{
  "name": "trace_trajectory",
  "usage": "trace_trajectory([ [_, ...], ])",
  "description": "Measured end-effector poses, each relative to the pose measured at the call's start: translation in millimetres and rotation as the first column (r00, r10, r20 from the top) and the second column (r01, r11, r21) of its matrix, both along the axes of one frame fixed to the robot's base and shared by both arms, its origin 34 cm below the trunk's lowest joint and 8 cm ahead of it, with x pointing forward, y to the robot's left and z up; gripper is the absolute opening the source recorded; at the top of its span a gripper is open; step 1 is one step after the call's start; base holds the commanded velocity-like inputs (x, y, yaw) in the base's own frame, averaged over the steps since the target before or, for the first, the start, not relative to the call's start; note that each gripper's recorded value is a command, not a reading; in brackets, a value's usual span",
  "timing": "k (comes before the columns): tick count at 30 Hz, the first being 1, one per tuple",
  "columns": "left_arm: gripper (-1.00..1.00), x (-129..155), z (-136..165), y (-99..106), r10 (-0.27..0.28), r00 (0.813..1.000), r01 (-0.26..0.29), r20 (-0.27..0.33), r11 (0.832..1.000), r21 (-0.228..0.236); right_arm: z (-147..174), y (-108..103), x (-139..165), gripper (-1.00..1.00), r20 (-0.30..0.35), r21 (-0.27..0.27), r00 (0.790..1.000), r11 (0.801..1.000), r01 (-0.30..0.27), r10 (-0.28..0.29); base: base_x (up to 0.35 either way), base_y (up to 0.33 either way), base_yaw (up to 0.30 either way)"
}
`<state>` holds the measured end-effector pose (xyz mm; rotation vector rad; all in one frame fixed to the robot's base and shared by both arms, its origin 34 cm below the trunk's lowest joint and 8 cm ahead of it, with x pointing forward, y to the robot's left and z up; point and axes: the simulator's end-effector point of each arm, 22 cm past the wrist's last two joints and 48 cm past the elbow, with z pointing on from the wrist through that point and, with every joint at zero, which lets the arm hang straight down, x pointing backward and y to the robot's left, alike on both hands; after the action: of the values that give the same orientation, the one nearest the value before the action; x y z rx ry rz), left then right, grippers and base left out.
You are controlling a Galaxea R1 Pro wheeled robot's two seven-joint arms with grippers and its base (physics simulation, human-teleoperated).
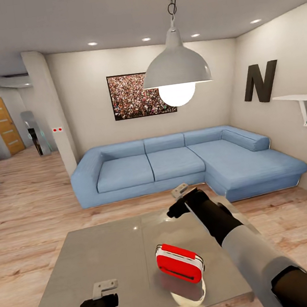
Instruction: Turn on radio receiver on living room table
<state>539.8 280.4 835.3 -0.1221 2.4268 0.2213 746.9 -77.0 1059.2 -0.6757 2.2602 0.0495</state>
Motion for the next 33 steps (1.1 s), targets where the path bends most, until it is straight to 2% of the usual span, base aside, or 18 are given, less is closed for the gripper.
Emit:
trace_trajectory([
  [14,1.0,0.0,-0.1,-1.3,-0.001,1.0,0.001,0.0,1.0,-0.003,-1.0,-3.9,0.4,1.0,-0.001,-0.003,1.0,1.0,0.0,0.0,0.0,0.0,0.004],
  [22,1.0,0.0,-0.1,-1.3,-0.001,1.0,0.001,0.0,1.0,-0.004,-1.2,-3.5,0.2,1.0,-0.001,-0.003,1.0,1.0,-0.001,0.001,0.0,0.0,0.207],
  [33,1.0,0.0,-0.1,-1.4,-0.001,1.0,0.001,0.0,1.0,-0.004,-1.3,-1.4,-0.5,1.0,-0.001,-0.006,1.0,1.0,-0.006,0.006,0.0,0.0,0.016],
])
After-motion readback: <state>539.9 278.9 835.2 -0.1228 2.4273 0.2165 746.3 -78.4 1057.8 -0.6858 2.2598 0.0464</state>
